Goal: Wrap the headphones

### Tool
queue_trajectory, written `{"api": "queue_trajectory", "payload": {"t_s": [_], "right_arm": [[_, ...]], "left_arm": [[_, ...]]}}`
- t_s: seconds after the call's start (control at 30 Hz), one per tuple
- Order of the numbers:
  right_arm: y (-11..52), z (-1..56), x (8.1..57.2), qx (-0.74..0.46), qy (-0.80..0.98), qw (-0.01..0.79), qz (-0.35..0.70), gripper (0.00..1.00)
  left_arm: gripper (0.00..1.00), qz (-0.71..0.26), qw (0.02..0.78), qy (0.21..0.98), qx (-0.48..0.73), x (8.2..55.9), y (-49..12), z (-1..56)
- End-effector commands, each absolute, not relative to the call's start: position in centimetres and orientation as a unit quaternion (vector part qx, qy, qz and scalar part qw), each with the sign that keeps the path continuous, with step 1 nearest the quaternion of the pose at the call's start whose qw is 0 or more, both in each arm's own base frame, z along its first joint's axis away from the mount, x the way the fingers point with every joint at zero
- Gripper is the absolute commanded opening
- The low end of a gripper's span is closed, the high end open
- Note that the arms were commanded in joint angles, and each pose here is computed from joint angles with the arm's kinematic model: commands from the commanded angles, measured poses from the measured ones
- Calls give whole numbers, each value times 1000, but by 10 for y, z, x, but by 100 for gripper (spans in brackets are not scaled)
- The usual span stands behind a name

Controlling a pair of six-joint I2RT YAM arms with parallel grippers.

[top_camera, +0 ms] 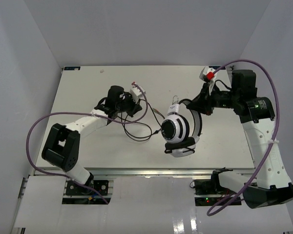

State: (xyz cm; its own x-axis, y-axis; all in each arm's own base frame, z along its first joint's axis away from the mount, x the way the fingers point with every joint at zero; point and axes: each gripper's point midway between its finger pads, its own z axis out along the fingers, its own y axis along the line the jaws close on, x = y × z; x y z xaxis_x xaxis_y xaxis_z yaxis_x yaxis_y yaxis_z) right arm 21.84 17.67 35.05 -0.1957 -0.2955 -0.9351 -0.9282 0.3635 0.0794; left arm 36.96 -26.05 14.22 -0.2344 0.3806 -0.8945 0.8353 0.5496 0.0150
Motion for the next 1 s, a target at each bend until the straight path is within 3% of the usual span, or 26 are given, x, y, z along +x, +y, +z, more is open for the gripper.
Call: {"api": "queue_trajectory", "payload": {"t_s": [0.0, 0.2, 0.43, 0.77, 0.97], "right_arm": [[169, 323, 207, -494, 693, 451, 270, 8], [152, 268, 219, -525, 716, 433, 157, 8], [171, 226, 226, -543, 722, 418, 93, 8], [159, 219, 288, -456, 774, 438, -49, 8], [165, 221, 303, -442, 782, 435, -58, 8]], "left_arm": [[0, -231, 452, 761, 405, 385, -252, 166], [0, -235, 469, 759, 387, 397, -242, 211], [0, -316, 448, 751, 368, 387, -266, 257], [0, -383, 412, 739, 372, 330, -289, 296], [0, -410, 408, 733, 359, 308, -293, 319]]}}
